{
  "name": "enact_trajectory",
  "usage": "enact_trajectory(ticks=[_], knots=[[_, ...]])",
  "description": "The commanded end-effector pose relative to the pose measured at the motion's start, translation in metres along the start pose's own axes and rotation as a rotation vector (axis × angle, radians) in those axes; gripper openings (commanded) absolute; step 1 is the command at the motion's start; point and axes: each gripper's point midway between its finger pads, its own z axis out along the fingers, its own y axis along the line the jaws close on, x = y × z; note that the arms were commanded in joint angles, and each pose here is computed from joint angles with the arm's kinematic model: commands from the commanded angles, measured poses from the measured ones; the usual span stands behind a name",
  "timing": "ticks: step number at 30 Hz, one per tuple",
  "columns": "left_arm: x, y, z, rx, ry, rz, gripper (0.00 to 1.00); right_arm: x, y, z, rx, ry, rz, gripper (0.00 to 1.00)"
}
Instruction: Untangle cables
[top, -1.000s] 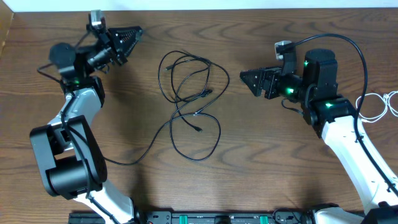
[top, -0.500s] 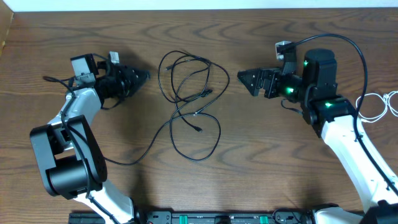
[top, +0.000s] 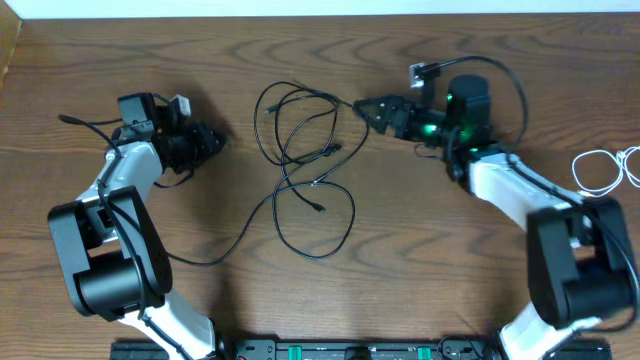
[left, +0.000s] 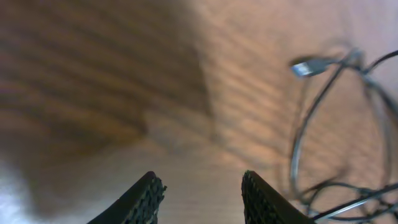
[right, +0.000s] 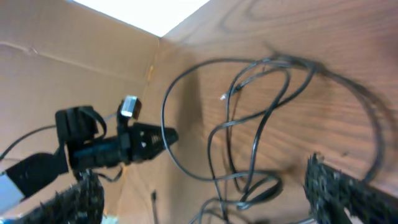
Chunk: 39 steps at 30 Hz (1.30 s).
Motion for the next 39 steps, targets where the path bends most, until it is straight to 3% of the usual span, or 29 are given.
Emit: enact_trajectory(ticks=[1, 16, 32, 35, 36, 38, 39], knots=[[-0.008, 0.015, -0.014, -0.13, -0.038, 0.068, 0.42, 0.023, -0.01, 0.024, -0.015, 0.057, 0.133, 0.99], [-0.004, 0.02, -0.015, -0.159, -0.018, 0.113, 0.42, 0.043, -0.029, 0.091, 0.016, -0.055, 0.163, 0.99], [-0.002, 0.019, -0.015, -0.152, -0.013, 0.107, 0.43, 0.018, -0.032, 0.113, 0.147, -0.297, 0.125, 0.99], [-0.002, 0.019, -0.015, -0.152, -0.013, 0.107, 0.43, 0.022, -0.029, 0.115, 0.147, -0.295, 0.121, 0.91], [-0.003, 0.019, -0.015, -0.152, -0.013, 0.107, 0.43, 0.024, -0.028, 0.117, 0.147, -0.295, 0.119, 0.8], [-0.002, 0.019, -0.015, -0.152, -0.012, 0.107, 0.43, 0.025, -0.025, 0.119, 0.141, -0.291, 0.117, 0.69], [-0.002, 0.019, -0.015, -0.152, -0.012, 0.107, 0.43, 0.025, -0.023, 0.12, 0.138, -0.29, 0.115, 0.55]])
